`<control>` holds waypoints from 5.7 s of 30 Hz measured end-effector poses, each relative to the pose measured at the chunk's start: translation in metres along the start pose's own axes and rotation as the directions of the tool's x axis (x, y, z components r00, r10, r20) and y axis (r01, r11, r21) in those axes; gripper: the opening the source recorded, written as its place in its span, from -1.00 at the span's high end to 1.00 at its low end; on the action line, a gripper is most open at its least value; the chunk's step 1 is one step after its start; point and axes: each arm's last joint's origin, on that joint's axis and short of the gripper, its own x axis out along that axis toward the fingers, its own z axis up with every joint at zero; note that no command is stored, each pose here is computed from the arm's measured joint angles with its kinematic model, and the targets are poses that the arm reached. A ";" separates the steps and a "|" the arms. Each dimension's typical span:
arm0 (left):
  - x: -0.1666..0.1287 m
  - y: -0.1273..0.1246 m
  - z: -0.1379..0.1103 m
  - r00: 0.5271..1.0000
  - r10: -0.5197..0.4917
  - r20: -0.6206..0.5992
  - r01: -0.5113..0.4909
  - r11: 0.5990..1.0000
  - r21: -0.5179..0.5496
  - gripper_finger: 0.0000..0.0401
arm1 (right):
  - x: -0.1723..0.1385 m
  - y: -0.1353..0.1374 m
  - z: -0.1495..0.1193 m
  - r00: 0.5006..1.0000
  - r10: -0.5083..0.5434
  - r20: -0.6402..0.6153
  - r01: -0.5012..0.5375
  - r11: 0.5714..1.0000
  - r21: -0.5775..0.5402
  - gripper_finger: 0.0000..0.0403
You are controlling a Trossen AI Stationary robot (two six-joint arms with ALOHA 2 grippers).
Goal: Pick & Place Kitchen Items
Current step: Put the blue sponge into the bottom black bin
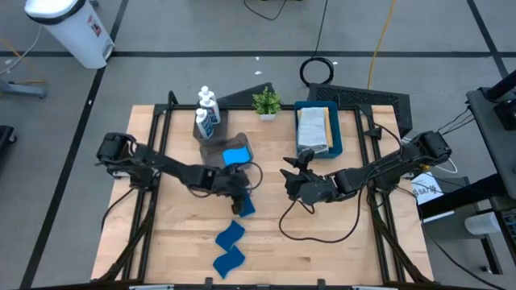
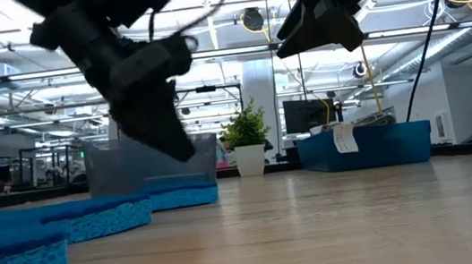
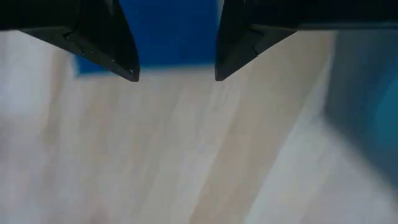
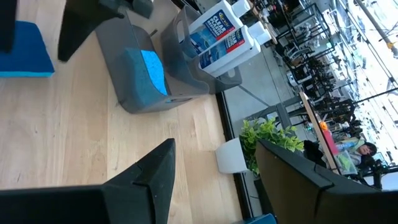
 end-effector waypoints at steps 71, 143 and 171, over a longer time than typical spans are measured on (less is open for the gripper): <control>0.036 -0.007 -0.025 0.968 0.038 -0.249 -0.005 0.991 0.131 0.63 | 0.000 0.000 0.000 1.000 0.001 0.001 -0.001 1.000 0.001 0.03; 0.021 0.007 0.018 0.999 -0.051 0.012 0.046 0.963 0.266 0.98 | 0.000 0.000 0.000 1.000 0.001 0.000 -0.001 1.000 -0.001 0.03; -0.114 0.030 0.026 0.692 0.650 0.313 -0.566 0.759 -0.322 0.97 | 0.000 0.000 0.000 1.000 0.003 -0.003 -0.003 1.000 0.001 0.03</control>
